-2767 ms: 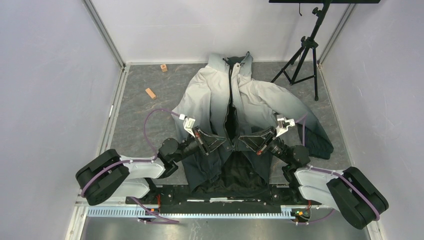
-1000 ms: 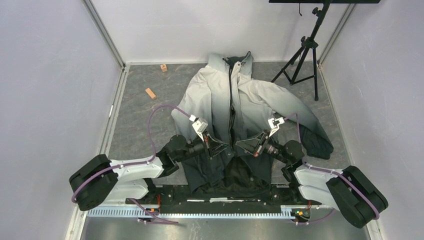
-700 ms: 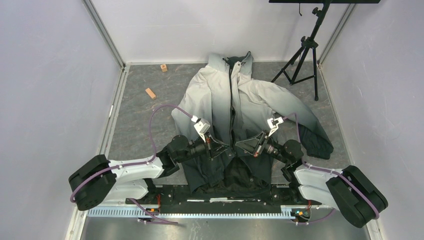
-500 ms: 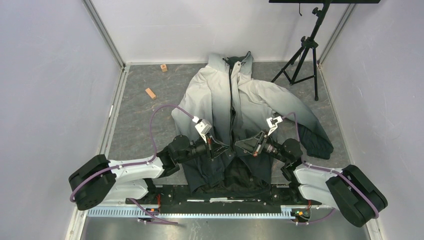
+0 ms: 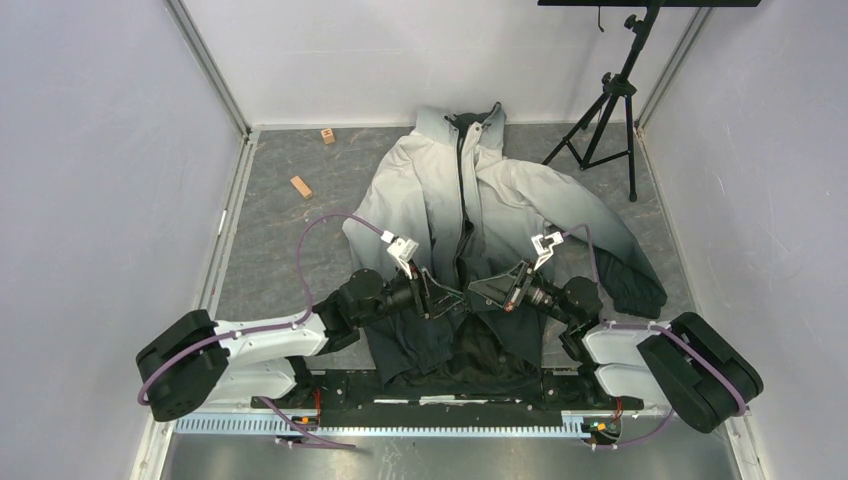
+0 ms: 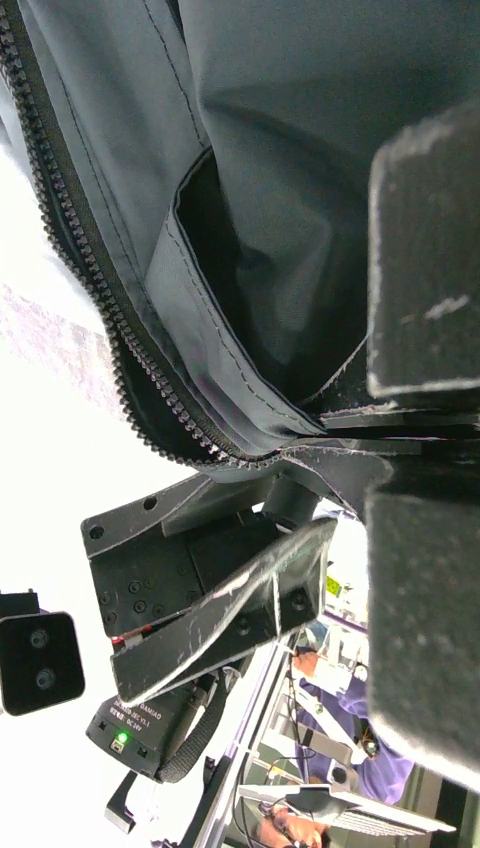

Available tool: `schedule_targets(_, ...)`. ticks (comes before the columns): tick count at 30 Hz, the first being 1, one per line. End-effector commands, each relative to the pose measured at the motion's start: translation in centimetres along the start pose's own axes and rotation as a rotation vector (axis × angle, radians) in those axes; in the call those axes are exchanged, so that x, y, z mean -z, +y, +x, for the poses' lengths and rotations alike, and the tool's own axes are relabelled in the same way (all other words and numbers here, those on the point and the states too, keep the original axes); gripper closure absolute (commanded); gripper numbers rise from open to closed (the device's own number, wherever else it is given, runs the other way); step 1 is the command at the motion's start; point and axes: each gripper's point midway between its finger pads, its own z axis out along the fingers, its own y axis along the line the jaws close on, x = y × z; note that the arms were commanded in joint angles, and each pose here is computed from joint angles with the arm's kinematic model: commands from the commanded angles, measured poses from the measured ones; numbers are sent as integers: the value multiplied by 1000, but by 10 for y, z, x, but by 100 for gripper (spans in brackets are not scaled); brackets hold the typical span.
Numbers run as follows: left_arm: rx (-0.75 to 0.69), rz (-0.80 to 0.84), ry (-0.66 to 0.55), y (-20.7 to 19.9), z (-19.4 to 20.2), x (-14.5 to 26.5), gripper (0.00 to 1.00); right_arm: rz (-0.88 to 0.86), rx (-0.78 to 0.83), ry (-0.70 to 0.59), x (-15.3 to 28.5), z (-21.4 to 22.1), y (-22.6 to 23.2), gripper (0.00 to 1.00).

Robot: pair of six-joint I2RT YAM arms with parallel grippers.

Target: Zip up the jacket

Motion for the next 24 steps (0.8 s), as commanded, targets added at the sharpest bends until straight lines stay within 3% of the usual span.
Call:
schedule_targets(1,148,-9,-56,-12,-18,2,42,-35,32,-36,0,-7,7,100)
schedule_targets(6,270,-119,-28,3,-14,10,28,-22,35,-33,-2,-7,2,100)
schedule_targets(13,526,-332,35,30,9,32,20,-23,32,-30,-4,-6,1,100)
schedule_targets(20,591,-159,82,-5,6,23,27,-20,24,-33,-2,-4,0,100)
schedule_targets(24,605,-89,82,-13,5,13,41,-20,24,-33,-2,-3,0,100)
